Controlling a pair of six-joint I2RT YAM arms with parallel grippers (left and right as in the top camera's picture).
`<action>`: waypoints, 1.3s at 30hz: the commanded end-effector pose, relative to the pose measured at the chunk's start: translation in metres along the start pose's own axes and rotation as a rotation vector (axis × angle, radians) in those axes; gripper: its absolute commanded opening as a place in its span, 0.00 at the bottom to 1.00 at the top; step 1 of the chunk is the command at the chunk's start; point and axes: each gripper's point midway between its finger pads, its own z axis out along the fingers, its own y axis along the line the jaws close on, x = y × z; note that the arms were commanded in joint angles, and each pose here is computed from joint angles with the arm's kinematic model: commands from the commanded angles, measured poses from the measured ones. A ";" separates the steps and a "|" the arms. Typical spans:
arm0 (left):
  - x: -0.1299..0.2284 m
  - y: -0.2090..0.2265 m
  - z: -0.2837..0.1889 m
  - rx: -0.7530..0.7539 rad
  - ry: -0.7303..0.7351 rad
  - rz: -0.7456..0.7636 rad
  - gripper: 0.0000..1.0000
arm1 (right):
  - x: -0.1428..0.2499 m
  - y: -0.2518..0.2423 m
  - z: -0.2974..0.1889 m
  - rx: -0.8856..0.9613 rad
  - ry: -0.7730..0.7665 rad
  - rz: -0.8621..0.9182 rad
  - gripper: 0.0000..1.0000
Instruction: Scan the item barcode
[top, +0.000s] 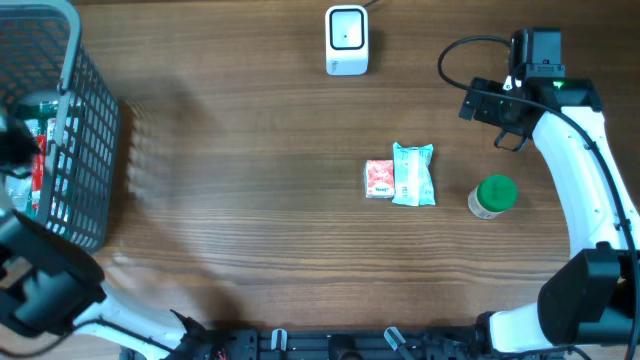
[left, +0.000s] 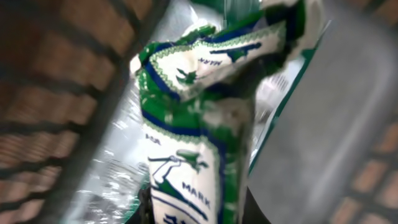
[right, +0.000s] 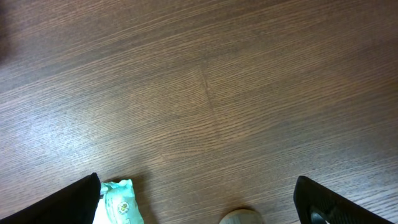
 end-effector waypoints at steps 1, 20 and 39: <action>0.025 0.000 0.036 -0.012 0.096 0.018 0.04 | -0.005 -0.002 -0.004 0.013 -0.022 -0.006 0.99; 0.024 0.008 0.059 -0.025 0.092 0.016 1.00 | -0.005 -0.002 -0.004 0.013 -0.022 -0.006 1.00; 0.037 -0.001 0.060 0.009 0.141 0.134 1.00 | -0.005 -0.002 -0.004 0.013 -0.022 -0.007 1.00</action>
